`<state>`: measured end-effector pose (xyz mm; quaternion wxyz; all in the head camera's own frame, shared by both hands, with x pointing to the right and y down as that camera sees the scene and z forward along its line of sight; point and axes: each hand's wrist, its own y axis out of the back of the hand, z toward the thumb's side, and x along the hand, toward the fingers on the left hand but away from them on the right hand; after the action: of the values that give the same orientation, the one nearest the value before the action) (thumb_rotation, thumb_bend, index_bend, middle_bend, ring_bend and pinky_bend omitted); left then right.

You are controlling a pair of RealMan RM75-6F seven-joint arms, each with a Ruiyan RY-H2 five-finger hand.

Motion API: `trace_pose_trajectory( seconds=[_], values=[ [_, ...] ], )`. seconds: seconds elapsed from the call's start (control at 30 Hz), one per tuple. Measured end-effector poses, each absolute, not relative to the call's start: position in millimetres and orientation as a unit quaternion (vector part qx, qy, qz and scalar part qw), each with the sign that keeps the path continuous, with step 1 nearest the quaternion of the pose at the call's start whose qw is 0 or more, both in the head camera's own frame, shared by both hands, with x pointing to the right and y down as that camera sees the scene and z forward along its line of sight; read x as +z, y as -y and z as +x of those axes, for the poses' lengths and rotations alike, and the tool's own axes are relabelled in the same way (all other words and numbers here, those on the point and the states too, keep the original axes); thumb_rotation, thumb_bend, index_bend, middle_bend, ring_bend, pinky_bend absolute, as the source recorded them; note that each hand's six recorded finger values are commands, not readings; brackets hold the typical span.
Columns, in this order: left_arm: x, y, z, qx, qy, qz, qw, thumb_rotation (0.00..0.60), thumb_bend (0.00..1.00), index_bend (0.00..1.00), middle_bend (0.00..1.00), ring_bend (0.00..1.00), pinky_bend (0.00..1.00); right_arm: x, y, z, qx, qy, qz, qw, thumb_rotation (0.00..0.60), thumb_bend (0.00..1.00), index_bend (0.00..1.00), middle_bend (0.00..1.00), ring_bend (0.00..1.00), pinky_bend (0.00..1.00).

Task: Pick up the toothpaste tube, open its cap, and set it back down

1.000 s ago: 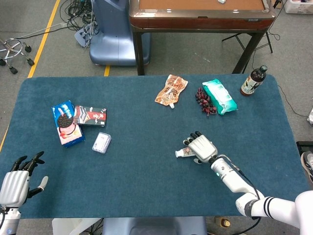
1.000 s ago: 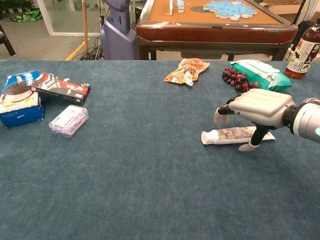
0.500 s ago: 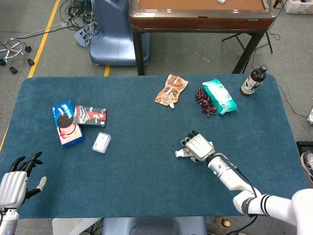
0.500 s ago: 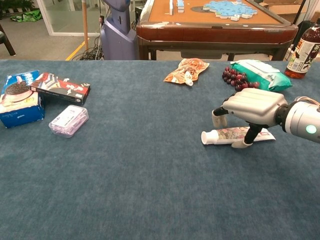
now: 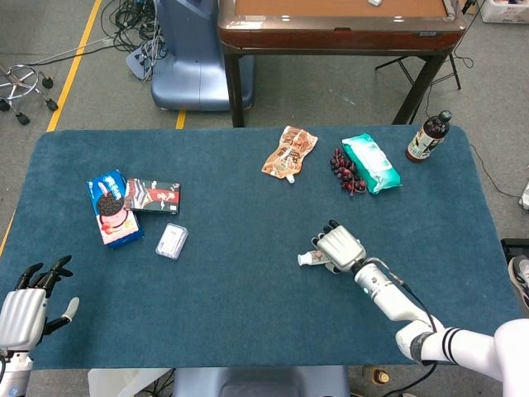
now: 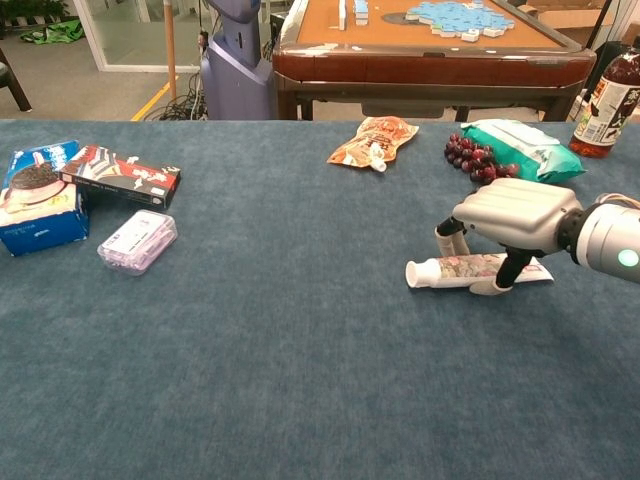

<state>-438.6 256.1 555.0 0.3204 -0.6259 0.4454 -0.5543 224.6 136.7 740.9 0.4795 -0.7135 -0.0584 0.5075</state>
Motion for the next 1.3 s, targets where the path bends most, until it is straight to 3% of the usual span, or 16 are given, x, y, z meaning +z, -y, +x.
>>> trace_pose_trajectory(
  seconds=[0.13,0.47,0.63,1.1,1.3],
  values=[
    [555.0,-255.9,-438.5,-0.555,-0.445,-0.626,0.320,0.600,0.31,0.13,0.34,0.34,0.11,742.9,-137.9,223.9,0.508,0.050,-0.714,0.480,0.600,0.39,0.50,0.50,0.33,0.20],
    [552.1,-251.4,-435.3,-0.551,-0.436,-0.631,0.329,0.600,0.31,0.13,0.34,0.34,0.11,740.3,-132.3,215.9,0.498,0.016,-0.709,0.500,0.600,0.75,0.68,0.62,0.49,0.28],
    [552.3,-240.8,-427.6,-0.542,-0.416,-0.649,0.334,0.600,0.31,0.13,0.34,0.34,0.11,735.2,-125.0,213.3,0.496,-0.018,-0.708,0.503,0.600,0.87,0.74,0.66,0.55,0.31],
    [563.2,-192.5,-377.7,-0.492,-0.304,-0.732,0.359,0.600,0.31,0.13,0.34,0.35,0.11,685.6,-94.0,190.0,0.469,-0.066,-0.721,0.506,0.600,0.97,0.82,0.72,0.63,0.32],
    [575.2,-168.4,-343.4,-0.463,-0.241,-0.766,0.374,0.600,0.31,0.12,0.41,0.37,0.11,663.1,-79.4,175.7,0.455,-0.073,-0.726,0.510,0.600,0.99,0.83,0.73,0.64,0.32]
  ],
)
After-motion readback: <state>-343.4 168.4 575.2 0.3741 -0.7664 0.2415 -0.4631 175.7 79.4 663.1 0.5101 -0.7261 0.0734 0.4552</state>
